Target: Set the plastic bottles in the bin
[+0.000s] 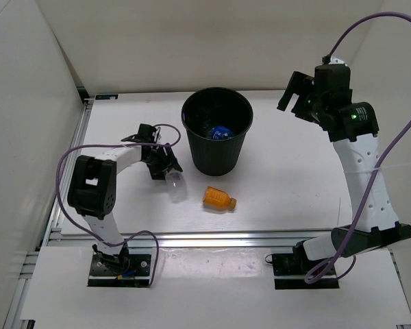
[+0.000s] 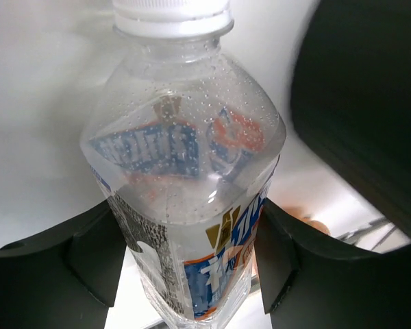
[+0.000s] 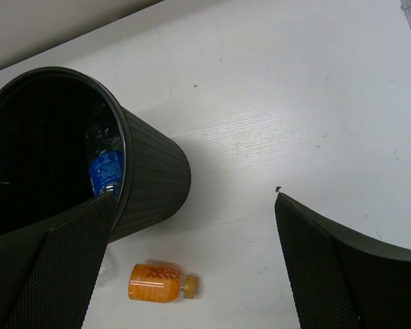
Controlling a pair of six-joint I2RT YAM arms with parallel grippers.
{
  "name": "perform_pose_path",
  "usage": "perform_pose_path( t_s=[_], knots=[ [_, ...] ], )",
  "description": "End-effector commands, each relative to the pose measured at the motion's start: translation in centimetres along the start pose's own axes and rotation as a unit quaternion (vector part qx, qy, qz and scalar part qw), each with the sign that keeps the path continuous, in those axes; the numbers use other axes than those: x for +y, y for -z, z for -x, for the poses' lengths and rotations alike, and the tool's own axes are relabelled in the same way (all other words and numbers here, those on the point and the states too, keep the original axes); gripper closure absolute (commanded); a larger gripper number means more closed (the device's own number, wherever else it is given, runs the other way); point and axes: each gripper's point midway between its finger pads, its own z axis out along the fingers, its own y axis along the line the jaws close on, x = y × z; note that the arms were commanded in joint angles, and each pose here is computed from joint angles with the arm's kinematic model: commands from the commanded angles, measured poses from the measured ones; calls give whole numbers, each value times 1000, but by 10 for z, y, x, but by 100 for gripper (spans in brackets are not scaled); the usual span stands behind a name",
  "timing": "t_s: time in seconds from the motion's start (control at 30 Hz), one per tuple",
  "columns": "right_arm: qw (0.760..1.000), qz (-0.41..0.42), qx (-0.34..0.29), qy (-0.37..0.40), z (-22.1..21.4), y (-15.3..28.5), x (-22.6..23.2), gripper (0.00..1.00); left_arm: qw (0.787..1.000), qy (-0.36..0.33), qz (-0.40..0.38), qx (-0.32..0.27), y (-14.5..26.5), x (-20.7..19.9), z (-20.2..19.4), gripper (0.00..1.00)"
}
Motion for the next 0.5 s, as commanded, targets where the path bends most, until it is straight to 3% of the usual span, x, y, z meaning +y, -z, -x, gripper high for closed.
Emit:
perform_pose_path(
  t_s=[0.0, 0.13, 0.27, 0.33, 0.37, 0.47],
  knots=[
    [1000, -4, -27, 6, 12, 6, -4, 0, 997, 43, 15, -63, 48, 12, 16, 56],
    [1000, -4, -27, 6, 13, 4, -3, 0, 985, 96, -3, -144, 116, 4, 24, 53],
    [1000, 4, -18, -7, 11, -2, 3, 0, 952, 67, -86, -285, 222, -64, 74, 51],
    [1000, 11, -8, -6, 9, -4, 6, 0, 946, 16, -131, -295, 248, -105, 87, 51],
    [1000, 16, -5, -11, 8, -6, 10, 0, 930, -21, -172, -323, 285, -142, 100, 51],
    [1000, 20, 3, -15, 7, -12, 14, 0, 924, -81, -227, -295, 282, -206, 118, 50]
  ],
)
